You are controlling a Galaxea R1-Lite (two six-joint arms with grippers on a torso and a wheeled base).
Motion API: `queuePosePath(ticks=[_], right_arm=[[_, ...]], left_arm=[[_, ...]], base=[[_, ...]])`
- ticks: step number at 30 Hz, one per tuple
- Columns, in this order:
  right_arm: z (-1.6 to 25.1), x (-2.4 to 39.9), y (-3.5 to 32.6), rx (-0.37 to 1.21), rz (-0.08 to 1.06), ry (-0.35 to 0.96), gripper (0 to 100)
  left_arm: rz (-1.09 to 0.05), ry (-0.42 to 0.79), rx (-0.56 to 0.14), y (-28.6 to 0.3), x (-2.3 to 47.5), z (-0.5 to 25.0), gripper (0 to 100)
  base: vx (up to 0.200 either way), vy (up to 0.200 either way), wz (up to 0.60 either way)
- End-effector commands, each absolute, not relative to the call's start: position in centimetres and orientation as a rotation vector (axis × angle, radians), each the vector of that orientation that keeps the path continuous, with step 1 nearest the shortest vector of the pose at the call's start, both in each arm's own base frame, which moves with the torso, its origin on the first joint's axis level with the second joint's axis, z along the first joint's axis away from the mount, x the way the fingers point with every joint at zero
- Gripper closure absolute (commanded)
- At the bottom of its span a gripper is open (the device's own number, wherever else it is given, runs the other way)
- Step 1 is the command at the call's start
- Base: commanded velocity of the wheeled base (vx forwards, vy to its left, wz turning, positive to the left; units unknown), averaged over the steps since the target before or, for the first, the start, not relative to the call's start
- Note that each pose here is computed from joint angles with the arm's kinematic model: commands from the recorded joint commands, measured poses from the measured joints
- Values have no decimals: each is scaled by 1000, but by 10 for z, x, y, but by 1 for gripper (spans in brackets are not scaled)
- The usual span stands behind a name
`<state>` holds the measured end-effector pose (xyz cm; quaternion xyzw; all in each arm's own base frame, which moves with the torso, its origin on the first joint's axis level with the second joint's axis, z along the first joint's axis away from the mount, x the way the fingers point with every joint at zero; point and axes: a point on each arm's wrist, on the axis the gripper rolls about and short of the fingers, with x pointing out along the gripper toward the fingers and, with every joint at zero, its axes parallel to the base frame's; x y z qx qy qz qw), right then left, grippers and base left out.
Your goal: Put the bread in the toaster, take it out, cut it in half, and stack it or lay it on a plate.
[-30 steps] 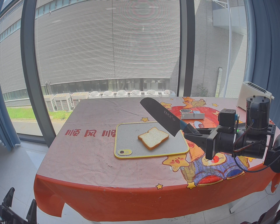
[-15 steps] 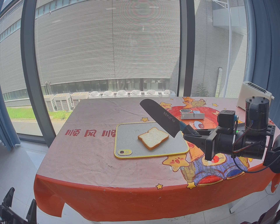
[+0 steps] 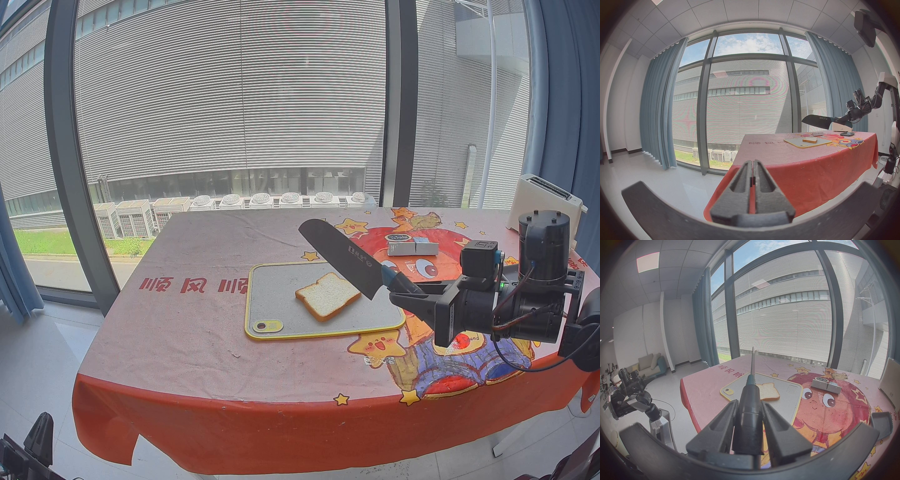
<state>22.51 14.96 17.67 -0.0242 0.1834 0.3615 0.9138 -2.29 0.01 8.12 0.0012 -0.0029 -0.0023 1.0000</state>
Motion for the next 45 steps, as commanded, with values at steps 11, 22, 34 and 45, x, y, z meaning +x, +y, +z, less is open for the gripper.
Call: queuePosePath(ticks=[11,22,34,45], right_arm=[[175,226,150,-53,744,386,100],[172,225,150,-60,746,393,100],[171,224,152,-62,752,396,100],[170,224,152,-63,752,399,100]], left_arm=[[-8,-8,11,0,-23,76,100],[-12,-149,29,0,-24,91,100],[-74,-298,35,-2,-27,106,100],[-84,-290,44,-2,-9,129,100]], base=[[0,0,0],[0,0,0],[0,0,0],[0,0,0]])
